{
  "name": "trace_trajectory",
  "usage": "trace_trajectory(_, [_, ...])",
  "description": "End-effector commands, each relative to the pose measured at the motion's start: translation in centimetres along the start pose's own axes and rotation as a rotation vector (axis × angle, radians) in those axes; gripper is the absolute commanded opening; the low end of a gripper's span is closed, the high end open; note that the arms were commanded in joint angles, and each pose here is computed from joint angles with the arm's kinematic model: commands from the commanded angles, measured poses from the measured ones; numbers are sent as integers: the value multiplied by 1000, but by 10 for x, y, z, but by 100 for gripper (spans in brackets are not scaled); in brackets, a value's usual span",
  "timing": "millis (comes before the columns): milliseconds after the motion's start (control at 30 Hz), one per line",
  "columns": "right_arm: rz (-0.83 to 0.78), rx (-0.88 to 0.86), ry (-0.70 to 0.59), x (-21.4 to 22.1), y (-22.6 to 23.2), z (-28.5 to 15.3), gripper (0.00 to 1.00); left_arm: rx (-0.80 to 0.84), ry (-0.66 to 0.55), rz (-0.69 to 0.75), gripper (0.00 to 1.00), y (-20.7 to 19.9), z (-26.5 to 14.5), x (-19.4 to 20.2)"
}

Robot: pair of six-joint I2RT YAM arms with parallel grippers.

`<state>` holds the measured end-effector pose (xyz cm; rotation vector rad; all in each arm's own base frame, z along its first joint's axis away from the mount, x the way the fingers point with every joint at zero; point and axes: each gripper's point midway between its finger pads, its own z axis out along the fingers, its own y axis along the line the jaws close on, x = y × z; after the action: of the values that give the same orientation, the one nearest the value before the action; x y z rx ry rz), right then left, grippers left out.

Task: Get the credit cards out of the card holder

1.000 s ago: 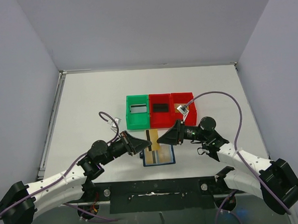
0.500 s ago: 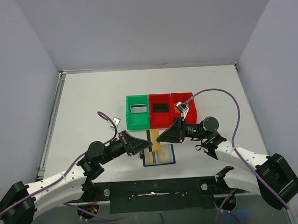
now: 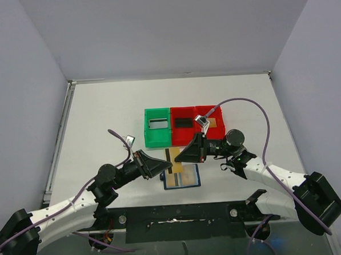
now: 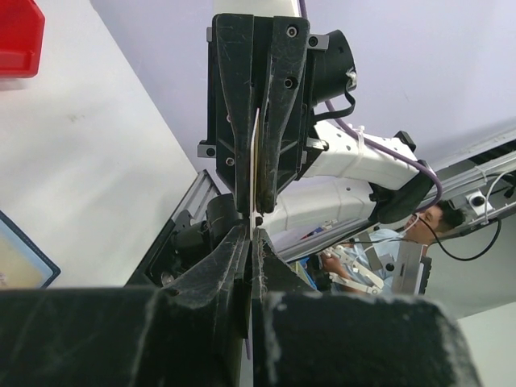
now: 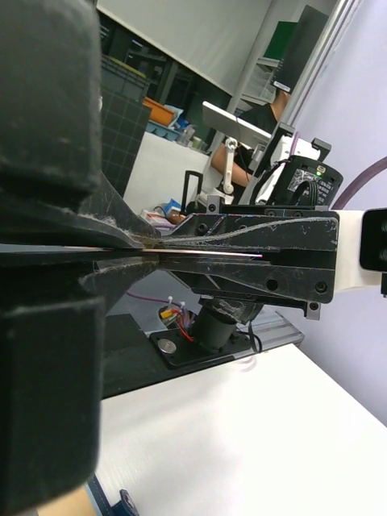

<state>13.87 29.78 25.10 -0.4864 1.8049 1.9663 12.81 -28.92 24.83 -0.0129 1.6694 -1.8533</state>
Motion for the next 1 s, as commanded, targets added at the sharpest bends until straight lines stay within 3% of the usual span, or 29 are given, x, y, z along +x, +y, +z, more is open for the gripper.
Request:
trace_trajectory(0, [-84,-17,-28,-15,15,5,0,31,-35,14,0,-8,-3,-7])
trace_trajectory(233, [-103,10,-44,-17,14,3,0,2,-47,17,0,-3,-3,-10])
trace_trajectory(267, [-107,11,-46,-18,15,3,0,0,-45,14,6,-3,-3,-9])
trace_trajectory(333, [-120,23,-54,-20,15,2,0,-16,-45,18,31,-1,-2,-10])
trace_trajectory(400, [-142,76,-67,-26,8,-4,0,-80,-66,43,48,7,-1,-16])
trace_trajectory(500, [-253,257,-157,-56,0,-23,0,-380,-69,97,66,56,-14,-20])
trace_trajectory(633, [-476,692,-248,-91,-34,-74,0,-629,-98,148,68,86,-45,-32])
trace_trajectory(667, [-525,855,-283,-102,-48,-98,0,-663,-101,161,68,85,-49,-35])
trace_trajectory(767, [-718,1135,-299,-122,-67,-145,0,-761,-77,196,69,93,-62,-37])
trace_trajectory(867, [-1018,1216,-105,-129,-79,-157,0,-799,-51,204,69,96,-67,-35])
trace_trajectory(967, [-1165,1320,35,-142,-92,-169,0,-800,-36,199,70,98,-66,-32])
